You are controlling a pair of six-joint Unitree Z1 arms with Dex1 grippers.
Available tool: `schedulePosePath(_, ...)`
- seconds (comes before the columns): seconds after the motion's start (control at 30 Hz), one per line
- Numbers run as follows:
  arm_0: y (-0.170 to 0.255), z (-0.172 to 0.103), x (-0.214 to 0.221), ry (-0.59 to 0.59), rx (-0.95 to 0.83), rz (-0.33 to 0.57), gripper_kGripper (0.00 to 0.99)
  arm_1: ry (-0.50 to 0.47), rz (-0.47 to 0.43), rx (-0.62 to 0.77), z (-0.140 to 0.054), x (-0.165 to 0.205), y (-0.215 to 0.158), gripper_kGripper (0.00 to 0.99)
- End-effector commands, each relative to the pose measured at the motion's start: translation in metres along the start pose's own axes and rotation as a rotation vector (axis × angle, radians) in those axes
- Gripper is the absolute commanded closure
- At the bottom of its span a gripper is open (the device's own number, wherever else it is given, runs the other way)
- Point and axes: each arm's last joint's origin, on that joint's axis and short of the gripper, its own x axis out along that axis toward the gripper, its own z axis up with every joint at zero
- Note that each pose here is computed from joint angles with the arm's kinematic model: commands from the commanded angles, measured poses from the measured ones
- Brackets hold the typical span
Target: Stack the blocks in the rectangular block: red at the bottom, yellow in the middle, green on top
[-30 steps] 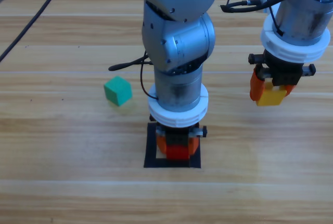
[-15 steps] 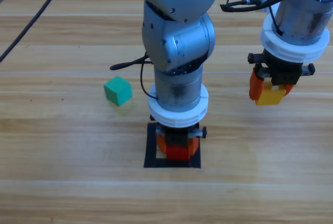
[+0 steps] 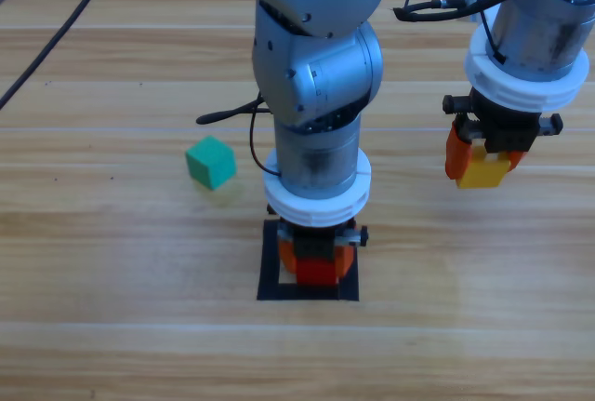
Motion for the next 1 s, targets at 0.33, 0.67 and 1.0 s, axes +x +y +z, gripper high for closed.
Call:
schedulePosePath(0.33, 0.006, 0.017, 0.04, 0.029, -0.074, 0.063, 0.988, -0.017, 0.02, -0.028, -0.012, -0.009, 0.007, 0.99)
schedulePosePath(0.67, 0.007, 0.016, 0.041, 0.031, -0.084, 0.069, 0.988, -0.014, 0.02, -0.029, -0.012, -0.009, 0.007, 0.99)
schedulePosePath(1.0, -0.004, 0.003, 0.031, 0.005, -0.103, 0.057, 0.0, -0.015, 0.019, -0.029, -0.012, -0.009, 0.007, 0.99)
